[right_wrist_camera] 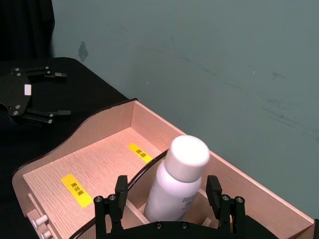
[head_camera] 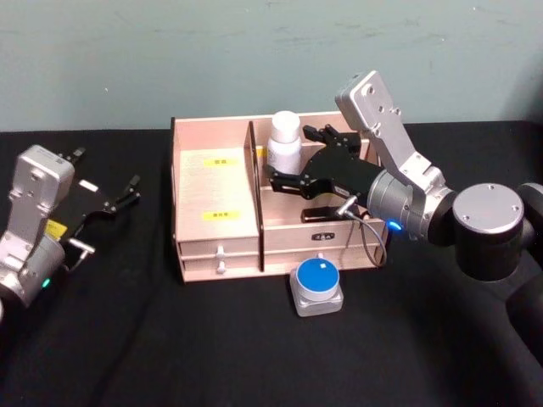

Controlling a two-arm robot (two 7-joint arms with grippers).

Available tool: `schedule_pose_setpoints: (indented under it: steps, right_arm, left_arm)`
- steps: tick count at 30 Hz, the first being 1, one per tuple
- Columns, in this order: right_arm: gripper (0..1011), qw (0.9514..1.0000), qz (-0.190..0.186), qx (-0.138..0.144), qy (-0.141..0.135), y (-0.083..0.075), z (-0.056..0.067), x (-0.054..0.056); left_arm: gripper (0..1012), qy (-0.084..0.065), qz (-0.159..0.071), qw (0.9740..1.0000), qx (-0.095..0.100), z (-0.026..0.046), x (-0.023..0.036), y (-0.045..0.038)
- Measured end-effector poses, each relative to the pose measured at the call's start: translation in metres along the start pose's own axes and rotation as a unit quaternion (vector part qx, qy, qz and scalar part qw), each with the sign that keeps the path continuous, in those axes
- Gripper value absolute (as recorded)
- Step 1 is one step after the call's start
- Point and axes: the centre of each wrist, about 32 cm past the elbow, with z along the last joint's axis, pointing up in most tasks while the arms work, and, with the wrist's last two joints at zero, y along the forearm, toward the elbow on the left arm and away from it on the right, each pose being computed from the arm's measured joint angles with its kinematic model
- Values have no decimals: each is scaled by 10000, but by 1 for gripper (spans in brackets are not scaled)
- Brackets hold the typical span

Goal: Pick up the facial cleanser and watermelon frost from the table and place them into the tiered storage box.

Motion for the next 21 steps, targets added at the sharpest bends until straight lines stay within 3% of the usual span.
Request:
schedule_pose_setpoints:
  steps: [11,15,21]
  right_arm:
    - [1002,9996,-127,195,-150,-119,148,39]
    - [1002,9992,-195,210,-261,-230,238,51]
    - [1002,9988,-209,198,-406,-532,337,6]
  left_arm:
    - [1001,0,0,10000,0,0,0,0]
    - [1001,0,0,10000,0,0,0,0]
    - [1001,0,0,10000,0,0,0,0]
